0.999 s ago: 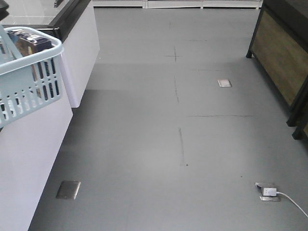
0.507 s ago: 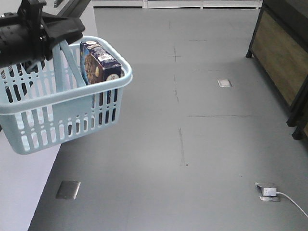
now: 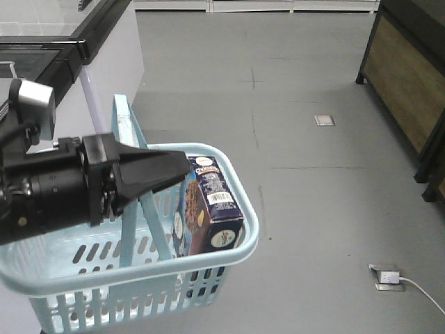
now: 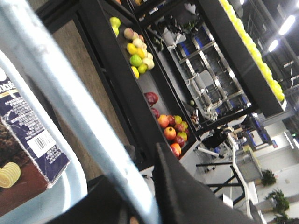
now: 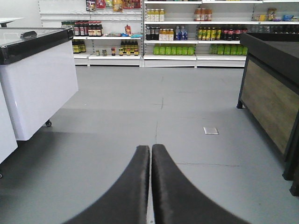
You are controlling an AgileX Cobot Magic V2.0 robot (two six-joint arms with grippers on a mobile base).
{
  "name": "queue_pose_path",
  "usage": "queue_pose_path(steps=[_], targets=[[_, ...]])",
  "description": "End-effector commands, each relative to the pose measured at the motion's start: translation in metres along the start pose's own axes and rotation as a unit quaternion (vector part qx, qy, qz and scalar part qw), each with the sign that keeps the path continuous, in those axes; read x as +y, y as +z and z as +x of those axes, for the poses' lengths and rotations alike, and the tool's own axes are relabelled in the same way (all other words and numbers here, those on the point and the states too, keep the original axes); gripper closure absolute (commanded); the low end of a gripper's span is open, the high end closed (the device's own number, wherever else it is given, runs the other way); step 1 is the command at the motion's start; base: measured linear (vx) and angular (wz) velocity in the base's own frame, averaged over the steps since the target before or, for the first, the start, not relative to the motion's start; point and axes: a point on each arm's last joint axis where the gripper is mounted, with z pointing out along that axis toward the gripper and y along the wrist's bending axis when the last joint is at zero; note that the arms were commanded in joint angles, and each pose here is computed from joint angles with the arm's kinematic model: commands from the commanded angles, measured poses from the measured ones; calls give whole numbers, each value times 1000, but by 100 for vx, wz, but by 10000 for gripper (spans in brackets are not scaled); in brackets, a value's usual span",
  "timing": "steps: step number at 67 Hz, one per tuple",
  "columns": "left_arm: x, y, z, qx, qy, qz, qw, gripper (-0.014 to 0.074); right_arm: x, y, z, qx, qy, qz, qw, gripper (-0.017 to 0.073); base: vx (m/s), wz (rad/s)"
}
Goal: Left arm holds basket, right arm returns cookies
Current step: 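Bring the held basket in front of the robot with the left gripper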
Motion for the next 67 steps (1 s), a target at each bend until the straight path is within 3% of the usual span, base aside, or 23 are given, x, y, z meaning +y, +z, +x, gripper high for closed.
queue_pose_path(steps=[1, 26, 40, 67], targets=[[-23, -10, 6, -24, -1, 48, 999, 600, 0, -1, -6, -38, -4, 4, 999, 567, 0, 0], [-40, -13, 52, 37, -2, 73, 997, 600, 0, -1, -6, -38, -4, 4, 999, 567, 0, 0], [-48, -8, 68, 59, 2, 69, 996, 600, 0, -1, -6, -38, -4, 4, 999, 567, 0, 0], [-52, -7, 77, 64, 8, 61, 996, 600, 0, -1, -6, -38, -4, 4, 999, 567, 0, 0]])
